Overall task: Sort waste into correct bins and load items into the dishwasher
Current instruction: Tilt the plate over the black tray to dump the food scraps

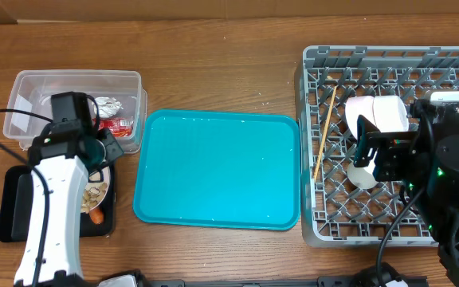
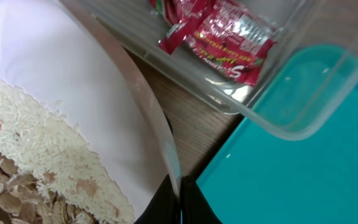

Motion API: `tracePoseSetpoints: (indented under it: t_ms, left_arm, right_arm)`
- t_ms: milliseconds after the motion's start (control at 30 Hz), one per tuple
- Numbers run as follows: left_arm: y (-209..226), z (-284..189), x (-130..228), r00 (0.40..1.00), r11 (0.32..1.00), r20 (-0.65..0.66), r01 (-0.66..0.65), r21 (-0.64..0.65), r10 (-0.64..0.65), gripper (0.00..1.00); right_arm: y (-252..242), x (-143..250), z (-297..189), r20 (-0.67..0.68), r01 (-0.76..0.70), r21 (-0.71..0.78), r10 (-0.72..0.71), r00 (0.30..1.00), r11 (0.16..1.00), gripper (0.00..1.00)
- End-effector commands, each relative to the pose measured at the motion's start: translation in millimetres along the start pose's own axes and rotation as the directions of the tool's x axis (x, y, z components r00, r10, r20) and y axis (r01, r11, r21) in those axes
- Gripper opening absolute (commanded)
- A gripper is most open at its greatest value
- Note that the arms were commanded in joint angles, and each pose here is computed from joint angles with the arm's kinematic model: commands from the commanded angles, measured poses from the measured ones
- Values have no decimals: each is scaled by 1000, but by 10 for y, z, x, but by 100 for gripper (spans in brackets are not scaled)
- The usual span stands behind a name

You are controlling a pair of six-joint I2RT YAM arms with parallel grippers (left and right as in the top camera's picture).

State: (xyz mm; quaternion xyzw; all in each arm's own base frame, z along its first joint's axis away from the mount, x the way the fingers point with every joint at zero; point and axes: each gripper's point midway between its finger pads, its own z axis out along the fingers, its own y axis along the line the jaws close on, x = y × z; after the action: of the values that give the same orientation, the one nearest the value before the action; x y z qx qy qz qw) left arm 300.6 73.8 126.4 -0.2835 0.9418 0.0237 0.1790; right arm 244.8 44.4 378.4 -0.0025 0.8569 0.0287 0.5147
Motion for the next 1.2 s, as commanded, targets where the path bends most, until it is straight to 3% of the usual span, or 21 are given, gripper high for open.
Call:
tracePoseSetpoints:
  t_ms: [0,500,867,1167]
  left_arm:
    - [-34,-208,-52,999,994,50,-8,109,2,4]
    - [191,-363,-42,984,931,119,83,356,-133,4]
    - [373,-584,-103,965,784,152,78,616,-215,4]
    - [472,-786,-67,950,762,212,40,646,-230,4]
  right_arm:
    - [-9,-60,-53,23,1,0,-1,1000,1000,100]
    - [-9,-59,-53,23,1,0,-1,1000,1000,100]
    - [-10,-60,-55,23,1,0,-1,1000,1000,100]
    - [-10,-61,-55,24,0,0,0,1000,1000,100]
